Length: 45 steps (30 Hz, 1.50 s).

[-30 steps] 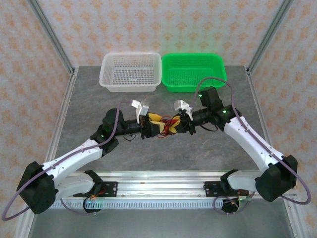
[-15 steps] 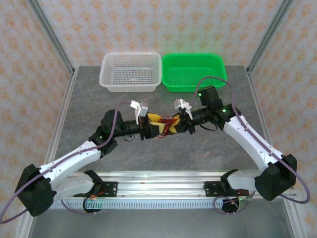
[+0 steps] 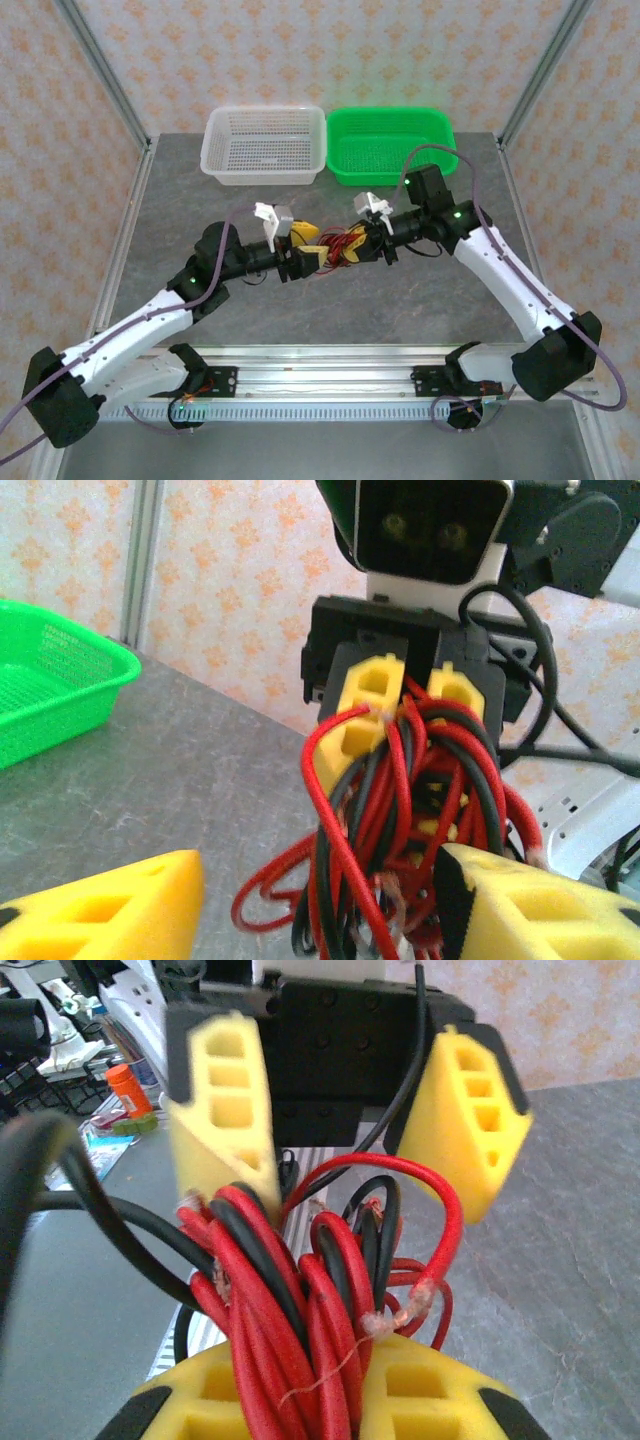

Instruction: Untangle the cables

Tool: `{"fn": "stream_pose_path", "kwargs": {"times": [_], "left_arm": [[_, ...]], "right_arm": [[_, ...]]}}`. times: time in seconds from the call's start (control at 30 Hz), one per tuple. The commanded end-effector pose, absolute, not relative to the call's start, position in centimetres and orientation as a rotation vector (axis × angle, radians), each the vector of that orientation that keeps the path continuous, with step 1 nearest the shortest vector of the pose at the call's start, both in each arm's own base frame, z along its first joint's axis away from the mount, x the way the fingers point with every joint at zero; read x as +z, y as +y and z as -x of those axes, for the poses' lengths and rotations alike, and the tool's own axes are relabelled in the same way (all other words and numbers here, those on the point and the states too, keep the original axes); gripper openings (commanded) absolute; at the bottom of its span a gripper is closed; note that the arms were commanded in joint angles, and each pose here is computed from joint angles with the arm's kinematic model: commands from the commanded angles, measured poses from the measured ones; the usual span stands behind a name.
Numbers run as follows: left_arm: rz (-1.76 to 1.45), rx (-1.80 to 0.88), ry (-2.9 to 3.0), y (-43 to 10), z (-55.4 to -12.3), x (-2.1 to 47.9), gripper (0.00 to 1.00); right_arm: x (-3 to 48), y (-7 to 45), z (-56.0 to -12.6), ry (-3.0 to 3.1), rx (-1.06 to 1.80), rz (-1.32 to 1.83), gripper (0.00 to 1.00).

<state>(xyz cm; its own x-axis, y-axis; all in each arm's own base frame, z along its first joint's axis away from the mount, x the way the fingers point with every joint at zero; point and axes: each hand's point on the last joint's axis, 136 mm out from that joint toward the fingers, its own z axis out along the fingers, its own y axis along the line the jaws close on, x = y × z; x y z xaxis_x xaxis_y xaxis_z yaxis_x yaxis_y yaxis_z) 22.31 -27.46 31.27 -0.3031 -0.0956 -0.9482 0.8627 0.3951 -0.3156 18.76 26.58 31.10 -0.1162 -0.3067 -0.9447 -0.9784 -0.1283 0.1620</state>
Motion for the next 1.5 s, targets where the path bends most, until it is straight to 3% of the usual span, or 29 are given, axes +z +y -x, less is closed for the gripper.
{"fn": "stream_pose_path", "kwargs": {"times": [0.0, 0.63, 0.73, 0.83, 0.87, 0.93, 1.0, 1.2, 1.47], "left_arm": [[-0.736, -1.060, 1.582, -27.0, -22.3, 31.4, 0.55], [-0.885, -1.212, 1.492, -30.1, -22.7, 31.8, 0.54], [-0.887, -1.243, 1.480, -30.4, -22.6, 32.0, 0.40], [-0.877, -1.266, 1.455, -30.5, -22.4, 32.5, 0.06], [-0.869, -1.270, 1.445, -30.5, -22.4, 32.8, 0.00], [-0.839, -1.270, 1.429, -30.3, -22.4, 33.3, 0.00], [-0.778, -1.234, 1.442, -29.8, -23.1, 33.6, 0.00], [-0.572, -0.983, 1.597, -26.9, -26.5, 32.7, 0.00], [-0.360, -0.559, 1.847, -23.6, -30.5, 29.4, 0.00]], "right_arm": [[32.6, 26.2, -18.0, 1.389, 1.299, 1.521, 0.00], [32.7, 26.2, -18.5, 1.407, 1.309, 1.517, 0.00], [32.7, 26.4, -18.8, 1.416, 1.315, 1.492, 0.00], [32.8, 26.5, -19.4, 1.443, 1.313, 1.440, 0.00], [32.9, 26.6, -19.6, 1.453, 1.312, 1.417, 0.02], [33.0, 26.6, -20.1, 1.483, 1.308, 1.366, 0.09], [33.1, 26.6, -21.0, 1.549, 1.292, 1.276, 0.29], [32.5, 24.4, -25.6, 1.820, 1.066, 0.813, 0.53], [31.5, 22.2, -29.3, 2.035, 0.961, 0.250, 0.66]]}}
